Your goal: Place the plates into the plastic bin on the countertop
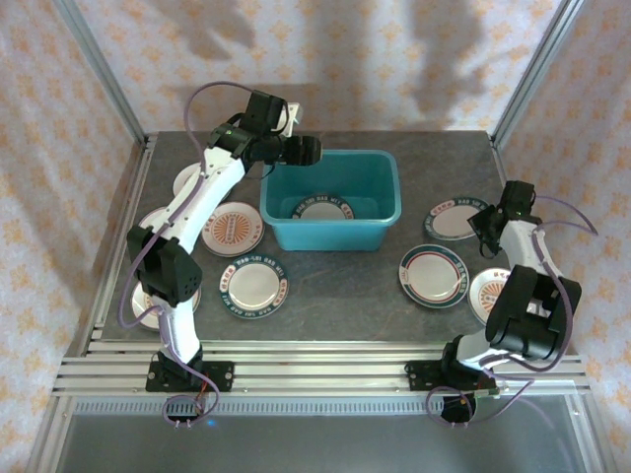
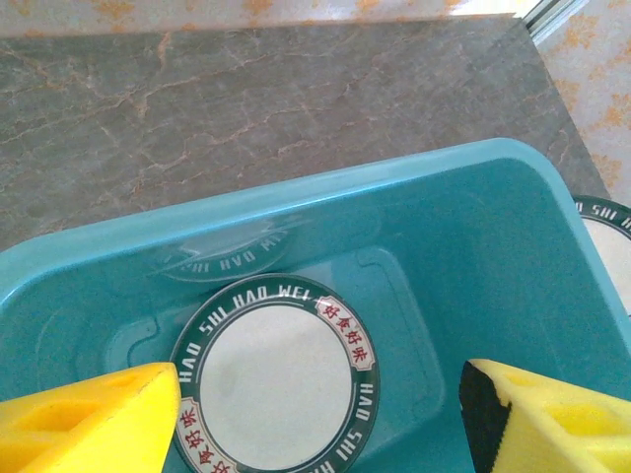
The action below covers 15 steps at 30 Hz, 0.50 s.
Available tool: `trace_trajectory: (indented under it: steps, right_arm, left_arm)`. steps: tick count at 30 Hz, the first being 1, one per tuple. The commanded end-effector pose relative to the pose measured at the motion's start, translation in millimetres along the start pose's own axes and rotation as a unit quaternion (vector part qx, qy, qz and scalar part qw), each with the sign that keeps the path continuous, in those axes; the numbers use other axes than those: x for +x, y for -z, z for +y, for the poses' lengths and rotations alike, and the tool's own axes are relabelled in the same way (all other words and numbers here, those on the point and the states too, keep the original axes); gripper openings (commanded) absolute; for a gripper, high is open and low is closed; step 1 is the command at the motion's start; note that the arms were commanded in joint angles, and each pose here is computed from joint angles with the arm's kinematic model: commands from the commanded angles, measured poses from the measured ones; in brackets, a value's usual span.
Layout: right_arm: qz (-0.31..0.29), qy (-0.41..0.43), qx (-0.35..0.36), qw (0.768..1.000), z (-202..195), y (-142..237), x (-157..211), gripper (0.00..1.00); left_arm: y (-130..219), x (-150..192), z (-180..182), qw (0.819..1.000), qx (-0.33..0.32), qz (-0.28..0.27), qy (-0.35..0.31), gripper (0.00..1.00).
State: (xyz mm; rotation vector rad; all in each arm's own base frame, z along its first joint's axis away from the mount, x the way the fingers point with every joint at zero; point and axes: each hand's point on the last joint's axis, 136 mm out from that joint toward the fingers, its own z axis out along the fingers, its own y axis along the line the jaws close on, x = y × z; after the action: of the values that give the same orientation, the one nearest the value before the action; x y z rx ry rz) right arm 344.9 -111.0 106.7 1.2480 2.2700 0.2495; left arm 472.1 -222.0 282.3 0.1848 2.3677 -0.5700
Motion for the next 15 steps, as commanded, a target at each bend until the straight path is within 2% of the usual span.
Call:
trace_trajectory:
  steps: [1, 15]
  right_arm:
    - [-0.026, -0.014, -0.026, 0.999, 11, 16, -7, 0.00]
    - [-0.023, -0.004, -0.072, 0.997, 29, 37, -5, 0.00]
  left_arm:
    - [22, -17, -10, 0.999, 0.006, -0.040, -0.006, 0.77]
    - [23, -16, -16, 0.999, 0.023, -0.037, -0.006, 0.77]
